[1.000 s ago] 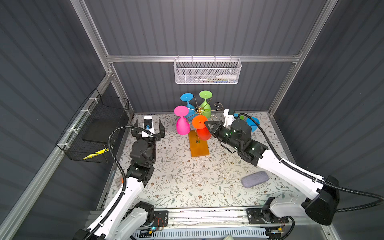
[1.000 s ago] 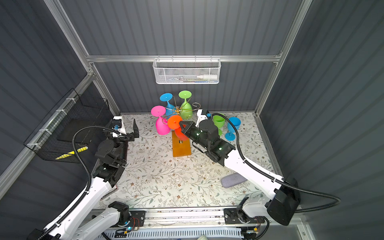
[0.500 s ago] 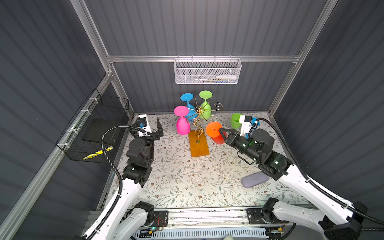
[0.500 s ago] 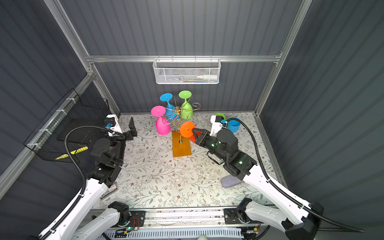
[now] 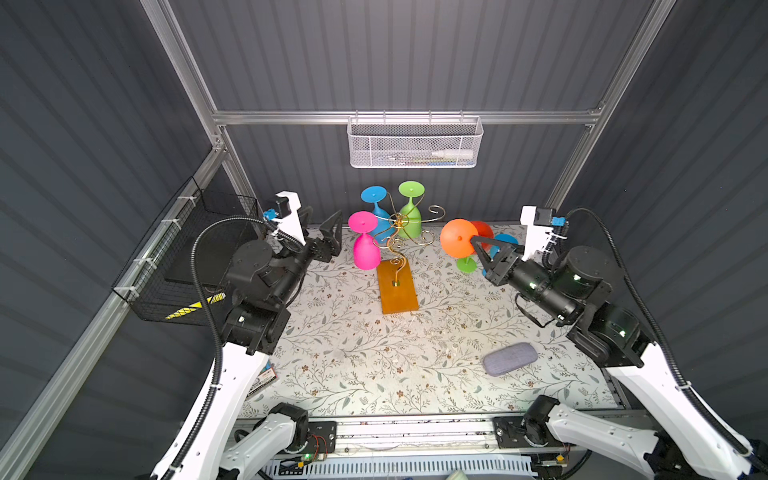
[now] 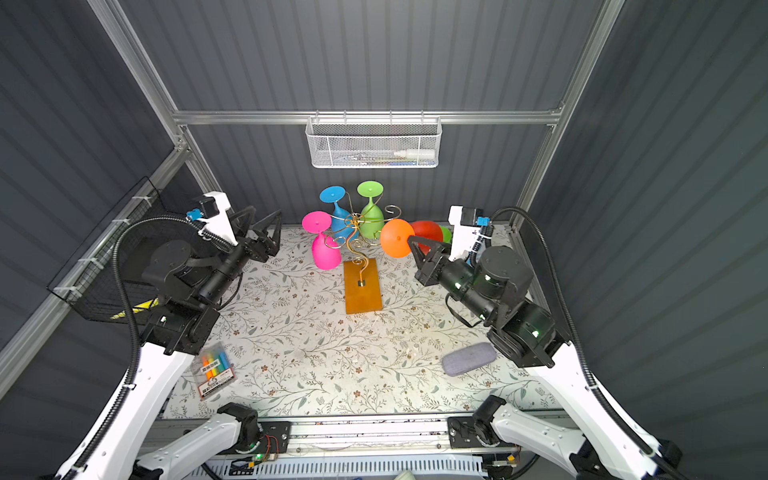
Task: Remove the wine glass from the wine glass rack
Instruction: 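Draw the red glass back off the rack with the right gripper, then raise the red glass with the right gripper while the left gripper approaches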
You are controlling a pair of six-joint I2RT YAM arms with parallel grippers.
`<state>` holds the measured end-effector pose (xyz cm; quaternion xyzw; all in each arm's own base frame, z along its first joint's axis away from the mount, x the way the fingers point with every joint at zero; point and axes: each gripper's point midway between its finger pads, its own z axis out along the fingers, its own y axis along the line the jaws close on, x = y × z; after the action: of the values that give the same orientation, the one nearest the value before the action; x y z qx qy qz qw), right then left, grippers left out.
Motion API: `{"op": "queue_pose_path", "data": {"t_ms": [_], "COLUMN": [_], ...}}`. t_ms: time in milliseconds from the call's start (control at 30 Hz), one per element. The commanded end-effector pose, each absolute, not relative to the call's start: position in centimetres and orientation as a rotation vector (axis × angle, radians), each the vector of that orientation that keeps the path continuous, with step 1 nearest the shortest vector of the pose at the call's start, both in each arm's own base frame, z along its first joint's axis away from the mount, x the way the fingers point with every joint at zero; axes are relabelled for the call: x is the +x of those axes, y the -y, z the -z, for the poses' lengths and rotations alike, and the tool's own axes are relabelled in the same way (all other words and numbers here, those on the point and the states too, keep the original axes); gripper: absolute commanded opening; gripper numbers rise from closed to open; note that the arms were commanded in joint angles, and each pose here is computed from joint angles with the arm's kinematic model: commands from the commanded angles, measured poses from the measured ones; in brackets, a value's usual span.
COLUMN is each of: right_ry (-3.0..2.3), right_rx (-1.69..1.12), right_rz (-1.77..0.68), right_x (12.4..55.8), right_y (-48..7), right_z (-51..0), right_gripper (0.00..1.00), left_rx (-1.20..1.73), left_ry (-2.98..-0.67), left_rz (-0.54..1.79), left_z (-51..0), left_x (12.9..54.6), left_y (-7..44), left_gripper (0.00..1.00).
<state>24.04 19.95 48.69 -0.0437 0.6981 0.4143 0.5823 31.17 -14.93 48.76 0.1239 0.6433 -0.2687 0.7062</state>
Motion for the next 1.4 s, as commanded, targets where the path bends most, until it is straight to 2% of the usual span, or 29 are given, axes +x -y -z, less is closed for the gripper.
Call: {"op": "queue_pose_path", "data": {"t_ms": [0,167,300,500,967,1367], "right_ry": [-1.579,-1.548,-1.532,-1.532,-1.506,-1.503], "right_rx": [-0.214,-0.309,-0.370,-0.451,-0.611,-0.631], "right_rz": [-0.915,-0.926,-0.919,-0.899,-1.041,-1.143], "right_x": [23.4,23.3,23.7,25.2,27.4,28.6], "right_y": [-20.1,-21.5,-22.5,-24.5,-30.0,-32.5], "right_z": [-50.6,-52.1,-53.0,-53.6,-54.4,-54.2], "right_gripper": [0.00,0.00,0.00,0.00,0.00,0.00], "left_rx": [0.489,0.572,0.580,0.688,0.727,0.750], "left_ry": [-1.443,-1.408,-1.322,-1.239,-1.259,-1.282], "left_rz": [0.863,1.076,1.272,1.426,1.475,1.540], "left_z": [-49.2,-49.5,-51.1,-52.6,-52.3,-51.0], "left_x": [29.1,29.6,30.2,29.2,29.0,28.9], "left_y": [19.2,20.8,20.0,20.8,21.3,23.2], "left_gripper": [0.75,0.73,0.72,0.73,0.73,0.71]}}
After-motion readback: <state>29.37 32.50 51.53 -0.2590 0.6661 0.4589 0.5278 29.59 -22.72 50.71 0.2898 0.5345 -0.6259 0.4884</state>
